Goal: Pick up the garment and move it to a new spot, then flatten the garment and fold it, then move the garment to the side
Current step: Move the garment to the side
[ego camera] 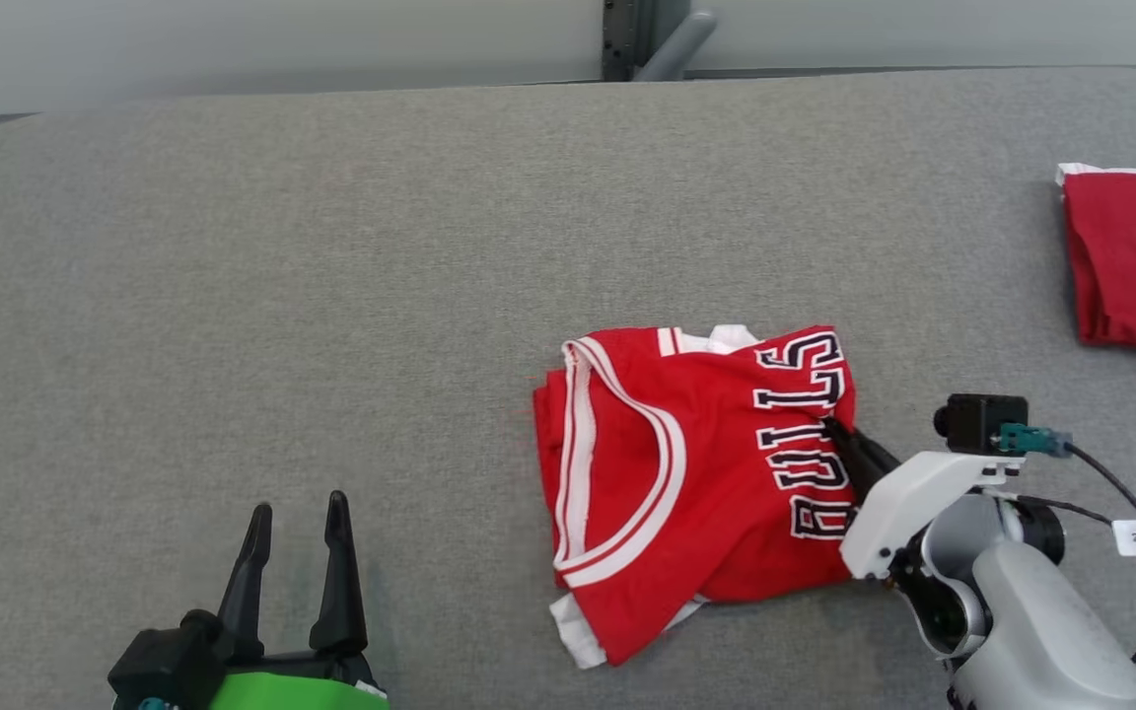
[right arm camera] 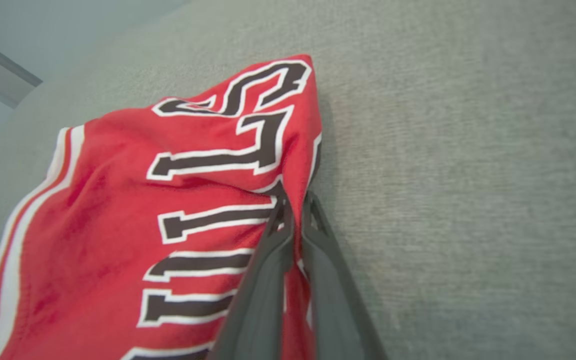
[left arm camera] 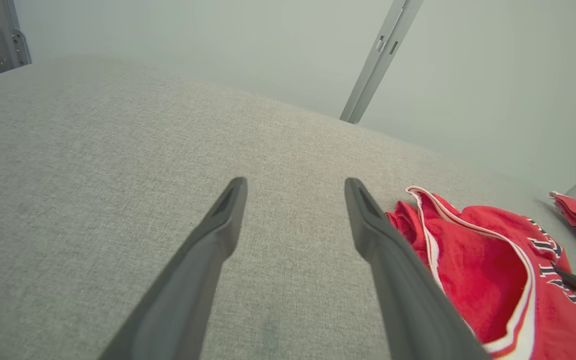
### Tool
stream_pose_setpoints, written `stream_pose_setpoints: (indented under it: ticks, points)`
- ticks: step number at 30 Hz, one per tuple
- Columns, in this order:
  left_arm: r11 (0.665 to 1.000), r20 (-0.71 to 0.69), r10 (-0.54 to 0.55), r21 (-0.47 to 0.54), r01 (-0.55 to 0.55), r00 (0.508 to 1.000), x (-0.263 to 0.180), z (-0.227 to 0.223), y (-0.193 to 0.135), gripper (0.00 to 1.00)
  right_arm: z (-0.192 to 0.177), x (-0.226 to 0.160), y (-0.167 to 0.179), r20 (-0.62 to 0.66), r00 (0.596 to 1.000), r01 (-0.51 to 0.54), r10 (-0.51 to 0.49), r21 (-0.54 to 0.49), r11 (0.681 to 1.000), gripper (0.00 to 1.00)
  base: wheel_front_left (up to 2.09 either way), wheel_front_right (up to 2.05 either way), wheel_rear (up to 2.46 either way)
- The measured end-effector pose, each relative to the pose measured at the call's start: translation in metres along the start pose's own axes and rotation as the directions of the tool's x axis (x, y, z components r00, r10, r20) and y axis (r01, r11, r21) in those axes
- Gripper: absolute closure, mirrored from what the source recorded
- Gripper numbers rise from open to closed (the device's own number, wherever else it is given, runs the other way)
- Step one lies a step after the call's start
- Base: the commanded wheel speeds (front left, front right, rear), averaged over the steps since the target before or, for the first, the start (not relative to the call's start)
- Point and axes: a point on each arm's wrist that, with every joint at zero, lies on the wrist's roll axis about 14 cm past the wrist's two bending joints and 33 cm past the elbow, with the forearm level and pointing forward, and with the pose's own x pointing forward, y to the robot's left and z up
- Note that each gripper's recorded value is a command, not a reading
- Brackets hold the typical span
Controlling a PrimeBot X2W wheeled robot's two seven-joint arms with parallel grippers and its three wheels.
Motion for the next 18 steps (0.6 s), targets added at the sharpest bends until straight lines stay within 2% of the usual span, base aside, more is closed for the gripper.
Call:
stream_pose_setpoints:
  ticks: [4,8,13,18]
  points:
    - [0.997,-0.016,-0.073,-0.003,0.073,0.997,0.013,-0.006,-0.021,0.00,0.020,-0.017,-0.044,0.072,0.991,0.109,-0.109,0.013,0.994,1.00,0.00,0.00,0.00]
    - [0.985,-0.040,-0.172,-0.006,0.171,0.984,0.030,-0.017,-0.050,0.00,0.040,-0.040,-0.092,0.140,0.964,0.228,-0.227,0.013,0.974,1.00,0.00,0.00,0.00]
    - [0.978,-0.066,-0.207,-0.027,0.205,0.976,0.041,-0.028,-0.061,0.00,0.071,-0.040,-0.117,0.189,0.943,0.285,-0.272,-0.046,0.957,1.00,0.00,0.00,0.00]
    - [0.984,-0.079,-0.175,-0.049,0.171,0.981,0.041,-0.032,-0.052,0.00,0.118,-0.024,-0.126,0.230,0.934,0.304,-0.272,-0.114,0.946,1.00,0.00,0.00,0.00]
